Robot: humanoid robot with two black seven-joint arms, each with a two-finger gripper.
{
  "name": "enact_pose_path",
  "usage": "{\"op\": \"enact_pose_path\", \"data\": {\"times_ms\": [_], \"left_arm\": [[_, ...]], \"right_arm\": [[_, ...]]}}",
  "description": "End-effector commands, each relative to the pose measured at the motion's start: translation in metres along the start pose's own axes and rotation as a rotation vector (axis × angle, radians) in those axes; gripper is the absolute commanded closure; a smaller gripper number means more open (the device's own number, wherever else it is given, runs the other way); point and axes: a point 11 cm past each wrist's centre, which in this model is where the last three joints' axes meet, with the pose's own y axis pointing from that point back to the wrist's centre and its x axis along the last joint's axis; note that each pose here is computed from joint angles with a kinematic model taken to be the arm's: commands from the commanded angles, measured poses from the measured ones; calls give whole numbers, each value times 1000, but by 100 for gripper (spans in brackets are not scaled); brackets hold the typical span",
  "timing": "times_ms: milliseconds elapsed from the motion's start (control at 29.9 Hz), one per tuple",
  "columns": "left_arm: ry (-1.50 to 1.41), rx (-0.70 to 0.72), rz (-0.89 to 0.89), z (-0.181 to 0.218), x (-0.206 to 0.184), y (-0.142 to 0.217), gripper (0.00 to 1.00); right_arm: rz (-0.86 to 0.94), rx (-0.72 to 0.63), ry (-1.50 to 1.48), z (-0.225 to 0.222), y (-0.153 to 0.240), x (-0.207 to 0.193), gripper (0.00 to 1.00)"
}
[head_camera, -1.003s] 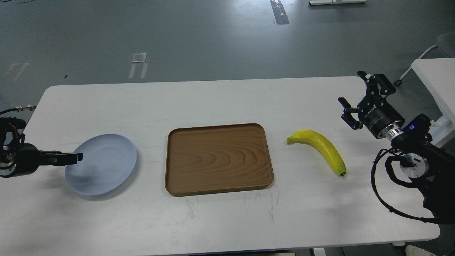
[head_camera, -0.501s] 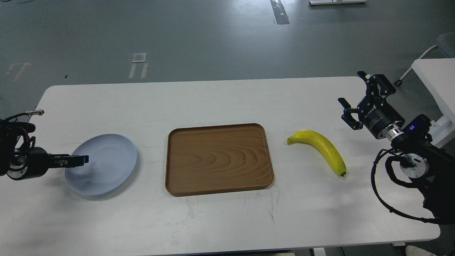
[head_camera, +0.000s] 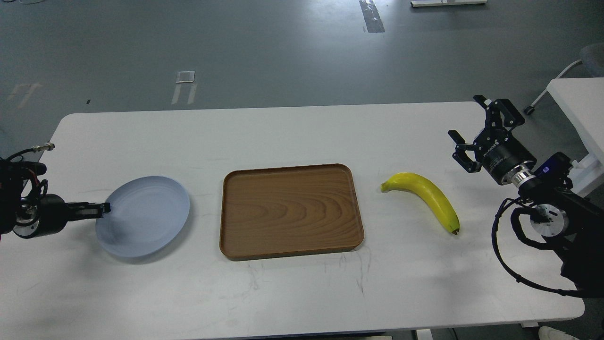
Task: Place banana on plate with both arms
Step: 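Lower the left gripper to the blue plate rim and grasp it, then lift the blue plate with the left gripper and carry it over the tray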
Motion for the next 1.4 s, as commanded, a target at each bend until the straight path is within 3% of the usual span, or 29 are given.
{"op": "enact_pose_path", "data": {"times_ms": [0, 134, 334, 401, 602, 702, 1070, 1370], "left_arm": [[-11, 1, 18, 1, 4, 0, 100], [-16, -19, 35, 5, 14, 2, 100], [-23, -83, 77, 32, 75, 20, 100], [-36, -111, 124, 48, 107, 31, 100], [-100, -230, 188, 101, 145, 37, 100], [-124, -268, 176, 121, 145, 26, 100], [-372, -475, 23, 275, 127, -34, 100], [-425, -476, -73, 313, 95, -73, 100]], "right_arm": [[1, 0, 1, 0, 0, 1, 0], [1, 1, 2, -1, 0, 1, 0], [5, 2, 7, -3, 1, 3, 0], [5, 3, 7, -3, 1, 3, 0], [5, 3, 7, -3, 1, 3, 0], [5, 3, 7, -3, 1, 3, 0], [7, 6, 10, -5, 0, 4, 0], [18, 8, 21, -10, 4, 10, 0]]}}
